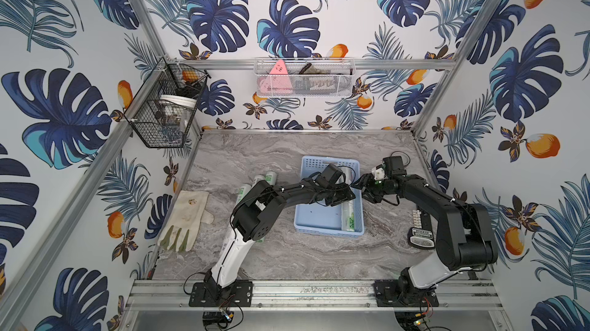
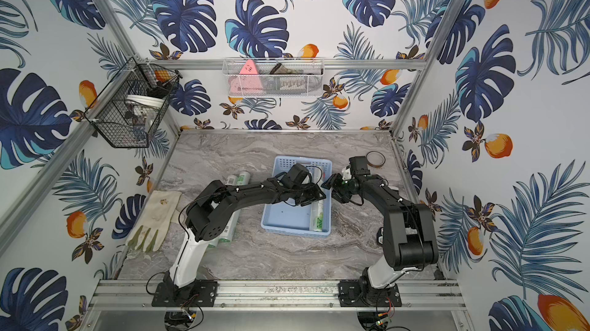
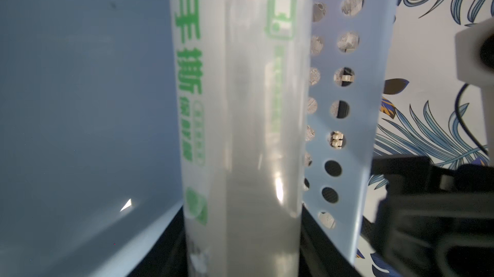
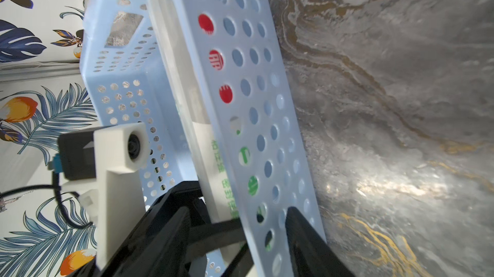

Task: Put the plastic wrap into the basket
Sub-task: Place the plastic wrap in the basket.

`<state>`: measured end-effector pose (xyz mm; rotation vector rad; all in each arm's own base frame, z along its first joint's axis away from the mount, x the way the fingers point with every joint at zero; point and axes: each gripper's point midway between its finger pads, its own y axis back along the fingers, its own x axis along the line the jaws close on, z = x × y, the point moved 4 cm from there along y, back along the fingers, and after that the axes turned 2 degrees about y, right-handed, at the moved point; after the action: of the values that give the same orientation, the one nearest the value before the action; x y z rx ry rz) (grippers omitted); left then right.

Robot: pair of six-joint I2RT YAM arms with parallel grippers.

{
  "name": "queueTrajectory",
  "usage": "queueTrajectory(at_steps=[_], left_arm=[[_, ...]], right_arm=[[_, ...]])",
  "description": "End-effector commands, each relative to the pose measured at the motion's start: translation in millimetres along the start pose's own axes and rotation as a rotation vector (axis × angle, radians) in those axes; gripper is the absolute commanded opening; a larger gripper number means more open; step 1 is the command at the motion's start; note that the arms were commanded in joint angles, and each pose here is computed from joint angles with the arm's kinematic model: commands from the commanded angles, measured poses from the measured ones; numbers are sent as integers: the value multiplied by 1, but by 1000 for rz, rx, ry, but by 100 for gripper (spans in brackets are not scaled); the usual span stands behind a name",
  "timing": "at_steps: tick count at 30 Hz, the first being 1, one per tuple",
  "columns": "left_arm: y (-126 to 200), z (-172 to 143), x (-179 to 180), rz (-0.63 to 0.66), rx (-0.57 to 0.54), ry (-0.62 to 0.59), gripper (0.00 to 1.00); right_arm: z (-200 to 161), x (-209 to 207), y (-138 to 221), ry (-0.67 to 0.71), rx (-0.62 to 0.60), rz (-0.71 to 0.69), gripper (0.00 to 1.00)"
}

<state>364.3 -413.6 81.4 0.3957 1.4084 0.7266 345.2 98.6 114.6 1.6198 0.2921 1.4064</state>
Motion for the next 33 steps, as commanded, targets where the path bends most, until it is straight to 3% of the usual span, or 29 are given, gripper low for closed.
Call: queueTrajectory(at_steps=[1, 18, 27, 33], left_arm=[[-1, -1, -12, -52, 11, -56, 37], [3, -9, -8, -48, 35, -74, 69], [9, -10, -10, -39, 30, -86, 69], [38, -5, -13, 48, -41, -162, 72]], right_arm=[[2, 3, -1, 2, -7, 20, 61], [5, 0, 0, -5, -31, -8, 62], [6, 2, 4, -1, -41, -11, 62], [12, 2, 32, 35, -133, -124, 62]])
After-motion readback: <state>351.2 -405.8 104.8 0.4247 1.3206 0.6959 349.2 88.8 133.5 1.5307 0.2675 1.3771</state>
